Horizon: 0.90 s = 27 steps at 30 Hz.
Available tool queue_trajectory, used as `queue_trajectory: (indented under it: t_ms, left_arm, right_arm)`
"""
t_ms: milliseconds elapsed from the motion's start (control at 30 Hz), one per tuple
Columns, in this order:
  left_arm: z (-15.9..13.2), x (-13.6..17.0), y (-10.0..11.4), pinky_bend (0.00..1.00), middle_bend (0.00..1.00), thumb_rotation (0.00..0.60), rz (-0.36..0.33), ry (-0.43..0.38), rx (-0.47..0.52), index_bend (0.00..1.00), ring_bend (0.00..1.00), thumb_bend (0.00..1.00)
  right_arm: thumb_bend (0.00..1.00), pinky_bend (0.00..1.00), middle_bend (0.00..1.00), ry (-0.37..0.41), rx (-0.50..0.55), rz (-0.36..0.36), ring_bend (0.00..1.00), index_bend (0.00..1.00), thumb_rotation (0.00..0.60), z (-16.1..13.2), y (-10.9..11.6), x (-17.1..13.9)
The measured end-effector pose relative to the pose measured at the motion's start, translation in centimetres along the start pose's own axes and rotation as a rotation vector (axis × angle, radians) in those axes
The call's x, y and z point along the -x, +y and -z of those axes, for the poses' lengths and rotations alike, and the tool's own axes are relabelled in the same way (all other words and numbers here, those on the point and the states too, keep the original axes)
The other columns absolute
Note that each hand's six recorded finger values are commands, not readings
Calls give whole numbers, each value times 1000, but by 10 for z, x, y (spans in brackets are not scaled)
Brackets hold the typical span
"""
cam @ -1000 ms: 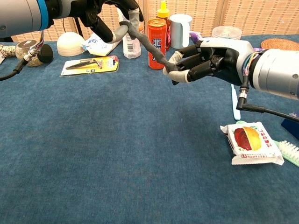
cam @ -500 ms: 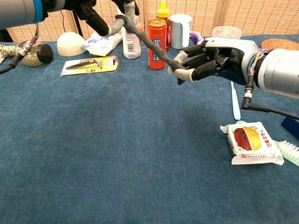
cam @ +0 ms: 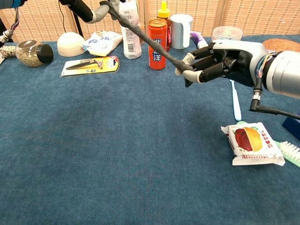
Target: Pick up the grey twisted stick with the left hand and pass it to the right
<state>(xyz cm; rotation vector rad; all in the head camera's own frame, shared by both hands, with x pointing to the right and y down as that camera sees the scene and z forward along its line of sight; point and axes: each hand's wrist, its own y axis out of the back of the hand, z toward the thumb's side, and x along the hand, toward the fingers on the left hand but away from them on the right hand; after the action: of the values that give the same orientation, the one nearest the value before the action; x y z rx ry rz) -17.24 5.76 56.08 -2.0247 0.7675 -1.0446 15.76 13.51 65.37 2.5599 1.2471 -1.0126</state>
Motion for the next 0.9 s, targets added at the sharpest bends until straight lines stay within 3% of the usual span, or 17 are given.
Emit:
queue_trajectory:
  t_ms: [633, 900]
  left_arm:
    - [23, 10, 35, 0, 219, 600, -61, 24, -16, 665, 186, 593]
    - [34, 16, 40, 0, 219, 600, -64, 37, -14, 665, 185, 592]
  right_arm:
    - [709, 137, 593, -17, 10, 24, 418, 753, 600, 9, 11, -5]
    - [710, 137, 593, -21, 4, 34, 417, 751, 600, 11, 16, -7]
